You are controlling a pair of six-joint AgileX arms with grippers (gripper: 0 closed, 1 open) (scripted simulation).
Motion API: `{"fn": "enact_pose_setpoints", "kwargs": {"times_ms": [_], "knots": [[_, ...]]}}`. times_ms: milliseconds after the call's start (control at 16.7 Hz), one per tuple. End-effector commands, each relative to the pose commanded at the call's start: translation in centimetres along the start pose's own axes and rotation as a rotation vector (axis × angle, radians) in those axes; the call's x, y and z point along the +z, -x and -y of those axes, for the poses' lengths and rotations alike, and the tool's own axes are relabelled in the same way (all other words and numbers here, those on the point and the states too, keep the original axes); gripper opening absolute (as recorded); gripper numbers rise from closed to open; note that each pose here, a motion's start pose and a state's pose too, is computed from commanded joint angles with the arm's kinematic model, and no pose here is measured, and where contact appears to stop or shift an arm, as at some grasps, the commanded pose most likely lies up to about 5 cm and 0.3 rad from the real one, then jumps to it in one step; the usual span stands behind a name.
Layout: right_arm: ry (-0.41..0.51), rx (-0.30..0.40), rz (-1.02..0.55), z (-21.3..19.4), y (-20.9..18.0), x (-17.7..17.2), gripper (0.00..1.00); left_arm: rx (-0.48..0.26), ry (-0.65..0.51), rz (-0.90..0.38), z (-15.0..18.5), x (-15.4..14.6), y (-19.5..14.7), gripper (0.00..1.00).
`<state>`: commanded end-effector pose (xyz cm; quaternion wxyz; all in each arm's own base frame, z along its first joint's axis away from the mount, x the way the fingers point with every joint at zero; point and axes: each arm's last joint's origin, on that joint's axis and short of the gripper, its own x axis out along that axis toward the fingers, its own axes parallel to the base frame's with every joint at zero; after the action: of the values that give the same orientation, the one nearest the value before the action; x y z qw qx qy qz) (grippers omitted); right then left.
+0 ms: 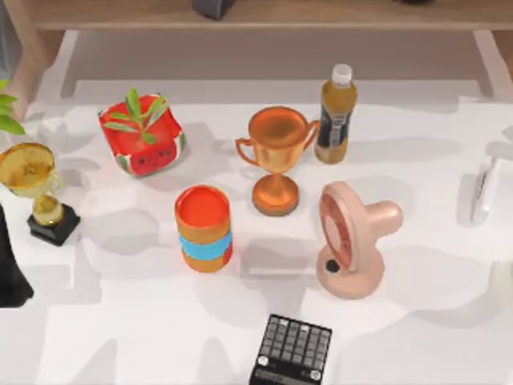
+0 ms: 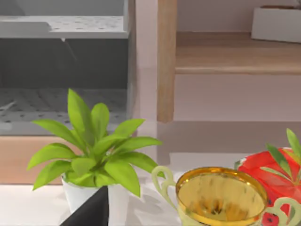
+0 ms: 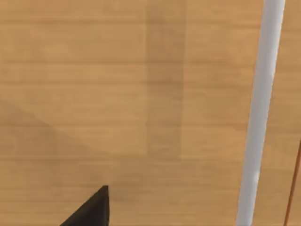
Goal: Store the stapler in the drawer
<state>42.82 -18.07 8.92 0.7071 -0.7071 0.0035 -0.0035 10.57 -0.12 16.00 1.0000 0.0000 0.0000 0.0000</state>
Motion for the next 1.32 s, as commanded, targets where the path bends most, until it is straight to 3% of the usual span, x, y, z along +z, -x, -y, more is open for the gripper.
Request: {"fn": "enact_pose_setpoints", "kwargs": {"times_ms": [720, 1320], "knots": [[0.000, 0.000, 0.000, 0.00, 0.00, 0.00, 0.02, 0.000, 0.000, 0.000, 0.00, 0.00, 0.00, 1.00], [-0.003, 0.003, -0.005, -0.07, 0.15, -0.16, 0.00, 0.000, 0.000, 0.000, 0.00, 0.00, 0.00, 1.00]]}}
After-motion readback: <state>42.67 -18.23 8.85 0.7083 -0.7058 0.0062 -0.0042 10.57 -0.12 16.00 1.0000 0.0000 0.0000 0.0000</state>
